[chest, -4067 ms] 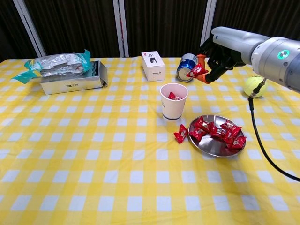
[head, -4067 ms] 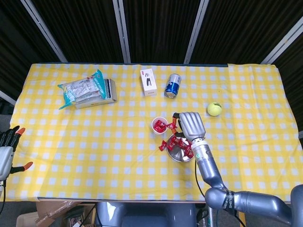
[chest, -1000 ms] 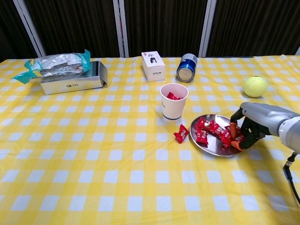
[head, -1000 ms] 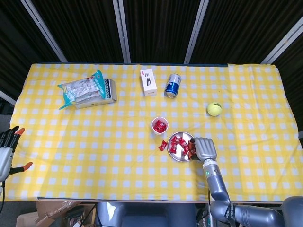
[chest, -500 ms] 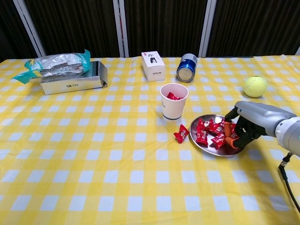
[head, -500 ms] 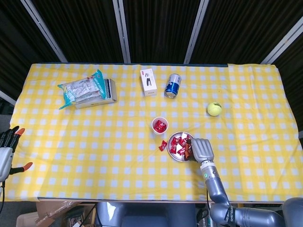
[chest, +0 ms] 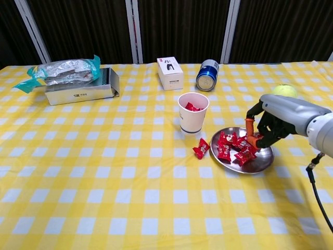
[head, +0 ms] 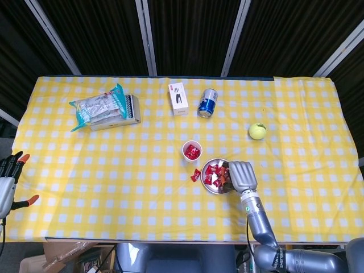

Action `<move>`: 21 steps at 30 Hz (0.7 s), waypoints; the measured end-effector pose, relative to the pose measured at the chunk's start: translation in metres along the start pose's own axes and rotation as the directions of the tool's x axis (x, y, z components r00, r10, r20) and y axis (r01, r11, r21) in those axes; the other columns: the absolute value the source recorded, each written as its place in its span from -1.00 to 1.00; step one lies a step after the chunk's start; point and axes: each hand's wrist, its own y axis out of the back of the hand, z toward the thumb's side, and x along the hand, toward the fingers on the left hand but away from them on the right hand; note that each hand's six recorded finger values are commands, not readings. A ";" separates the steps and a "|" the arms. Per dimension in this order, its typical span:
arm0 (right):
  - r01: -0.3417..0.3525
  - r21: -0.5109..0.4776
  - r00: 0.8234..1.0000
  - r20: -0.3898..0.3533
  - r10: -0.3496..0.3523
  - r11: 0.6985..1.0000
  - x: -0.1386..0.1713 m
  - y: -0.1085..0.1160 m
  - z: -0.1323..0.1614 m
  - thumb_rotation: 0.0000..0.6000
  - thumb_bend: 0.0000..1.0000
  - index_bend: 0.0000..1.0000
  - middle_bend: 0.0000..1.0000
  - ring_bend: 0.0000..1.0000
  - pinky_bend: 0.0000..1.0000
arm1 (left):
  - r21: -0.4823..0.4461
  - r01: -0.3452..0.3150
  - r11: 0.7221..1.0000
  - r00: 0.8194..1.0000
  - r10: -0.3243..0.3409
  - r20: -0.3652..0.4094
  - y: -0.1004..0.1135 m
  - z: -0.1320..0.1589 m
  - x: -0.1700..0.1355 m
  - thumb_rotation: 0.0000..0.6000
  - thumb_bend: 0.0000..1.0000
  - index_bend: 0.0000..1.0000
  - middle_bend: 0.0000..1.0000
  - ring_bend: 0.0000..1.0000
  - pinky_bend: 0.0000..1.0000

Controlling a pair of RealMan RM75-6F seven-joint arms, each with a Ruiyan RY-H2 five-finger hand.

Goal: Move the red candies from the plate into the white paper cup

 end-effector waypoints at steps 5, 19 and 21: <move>0.044 -0.015 0.998 -0.038 -0.045 0.999 0.000 0.026 0.015 1.00 0.31 0.28 0.73 0.70 0.89 | 0.000 0.003 1.000 1.000 -0.003 -0.001 0.000 0.000 0.000 1.00 -0.87 -1.00 -1.00 -1.00 -1.00; 0.072 0.000 0.987 -0.144 -0.071 0.997 -0.020 0.058 0.071 1.00 0.31 0.28 0.73 0.70 0.89 | 0.001 0.019 1.000 1.000 -0.019 -0.002 -0.002 0.000 0.001 1.00 -0.87 -1.00 -1.00 -1.00 -1.00; 0.067 0.002 0.987 -0.148 -0.066 0.998 -0.025 0.057 0.077 1.00 0.31 0.28 0.73 0.70 0.89 | -0.002 0.021 1.000 1.000 -0.021 -0.004 -0.002 0.000 0.001 1.00 -0.87 -1.00 -1.00 -1.00 -1.00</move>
